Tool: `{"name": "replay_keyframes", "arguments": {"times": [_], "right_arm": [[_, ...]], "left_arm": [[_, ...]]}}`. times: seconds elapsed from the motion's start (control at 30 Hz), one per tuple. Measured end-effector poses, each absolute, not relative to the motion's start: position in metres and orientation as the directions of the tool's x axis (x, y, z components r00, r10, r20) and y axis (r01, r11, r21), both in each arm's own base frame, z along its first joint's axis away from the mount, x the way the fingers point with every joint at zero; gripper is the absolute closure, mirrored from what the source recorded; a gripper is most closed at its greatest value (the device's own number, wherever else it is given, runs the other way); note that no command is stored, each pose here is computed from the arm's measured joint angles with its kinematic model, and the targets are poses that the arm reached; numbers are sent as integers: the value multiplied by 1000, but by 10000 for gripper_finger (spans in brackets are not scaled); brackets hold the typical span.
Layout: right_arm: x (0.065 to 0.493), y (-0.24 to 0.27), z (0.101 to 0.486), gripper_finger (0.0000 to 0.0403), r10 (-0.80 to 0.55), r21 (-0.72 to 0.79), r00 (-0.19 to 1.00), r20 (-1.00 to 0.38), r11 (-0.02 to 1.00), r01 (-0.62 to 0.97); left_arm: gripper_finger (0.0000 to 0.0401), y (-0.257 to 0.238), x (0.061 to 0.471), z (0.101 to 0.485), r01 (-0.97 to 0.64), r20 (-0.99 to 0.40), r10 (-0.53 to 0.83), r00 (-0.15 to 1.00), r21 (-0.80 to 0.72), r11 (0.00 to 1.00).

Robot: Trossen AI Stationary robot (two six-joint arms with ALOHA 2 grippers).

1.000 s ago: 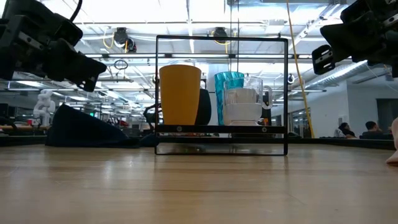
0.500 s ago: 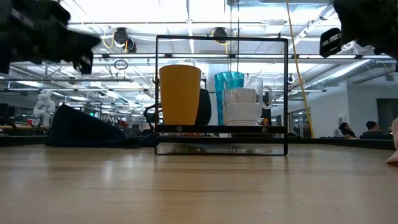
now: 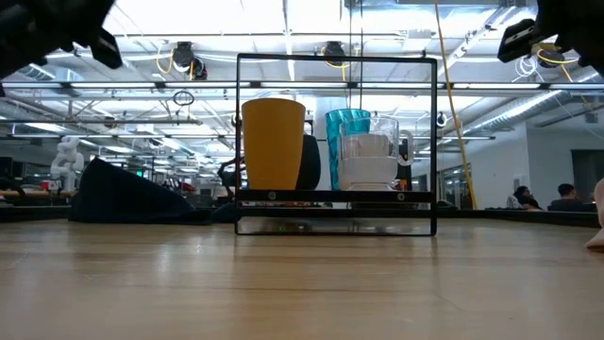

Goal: Stack small to large cups/mugs on shelf
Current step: Return to Home Position

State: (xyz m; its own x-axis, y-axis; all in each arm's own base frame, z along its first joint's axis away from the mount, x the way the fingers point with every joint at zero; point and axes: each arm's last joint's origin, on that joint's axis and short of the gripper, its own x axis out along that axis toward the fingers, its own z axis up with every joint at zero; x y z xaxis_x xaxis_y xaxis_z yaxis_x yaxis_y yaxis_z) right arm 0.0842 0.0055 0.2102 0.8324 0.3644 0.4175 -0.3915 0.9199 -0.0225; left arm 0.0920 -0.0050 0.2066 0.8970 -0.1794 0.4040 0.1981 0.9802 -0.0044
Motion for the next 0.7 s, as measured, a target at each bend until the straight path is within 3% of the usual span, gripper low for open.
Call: {"name": "replay_keyframes", "arguments": {"times": [0.23,0.53,0.7], "right_arm": [[86,5,208,401,364,-7,845,391,920,-392],[92,5,190,401,358,87,908,220,919,-384],[94,5,178,401,356,143,928,111,918,-370]], "left_arm": [[380,-7,82,218,226,522,-209,827,32,974],[380,-7,84,214,223,490,-204,848,20,975],[380,-9,94,187,231,219,-217,951,-41,972]]}}
